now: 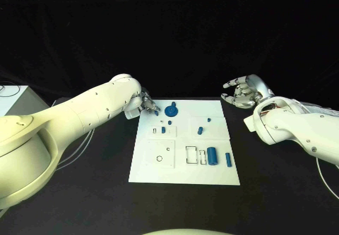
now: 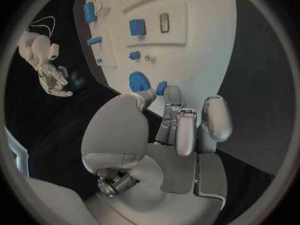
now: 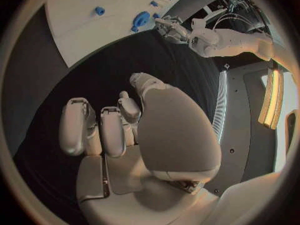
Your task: Assemble the parts on the task board
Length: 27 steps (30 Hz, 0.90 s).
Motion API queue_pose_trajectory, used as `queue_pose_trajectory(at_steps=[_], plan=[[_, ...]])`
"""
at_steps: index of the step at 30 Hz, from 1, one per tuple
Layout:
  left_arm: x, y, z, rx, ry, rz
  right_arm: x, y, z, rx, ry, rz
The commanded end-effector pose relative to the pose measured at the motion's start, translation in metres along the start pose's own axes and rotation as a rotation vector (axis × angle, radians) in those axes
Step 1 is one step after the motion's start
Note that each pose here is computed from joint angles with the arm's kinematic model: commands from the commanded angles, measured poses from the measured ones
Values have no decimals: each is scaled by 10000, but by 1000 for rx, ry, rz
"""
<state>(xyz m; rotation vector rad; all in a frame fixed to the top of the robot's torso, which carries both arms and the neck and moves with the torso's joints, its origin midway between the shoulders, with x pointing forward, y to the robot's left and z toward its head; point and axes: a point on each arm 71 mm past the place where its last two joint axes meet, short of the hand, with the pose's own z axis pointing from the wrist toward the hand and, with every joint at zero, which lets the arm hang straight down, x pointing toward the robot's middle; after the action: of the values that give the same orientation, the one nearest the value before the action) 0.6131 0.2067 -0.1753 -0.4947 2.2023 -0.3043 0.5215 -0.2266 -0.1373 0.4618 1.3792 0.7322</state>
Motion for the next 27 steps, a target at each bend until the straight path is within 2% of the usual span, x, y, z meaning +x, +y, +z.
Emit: queue_pose_trajectory(at_steps=[1, 18, 27], plan=[[18, -22, -5, 5, 12, -2, 4, 10, 4, -8, 3, -2], [49, -46, -31, 25, 35, -24, 10, 2, 15, -3, 4, -4], [45, 8, -142, 58, 52, -39, -6, -31, 21, 4, -1, -7]])
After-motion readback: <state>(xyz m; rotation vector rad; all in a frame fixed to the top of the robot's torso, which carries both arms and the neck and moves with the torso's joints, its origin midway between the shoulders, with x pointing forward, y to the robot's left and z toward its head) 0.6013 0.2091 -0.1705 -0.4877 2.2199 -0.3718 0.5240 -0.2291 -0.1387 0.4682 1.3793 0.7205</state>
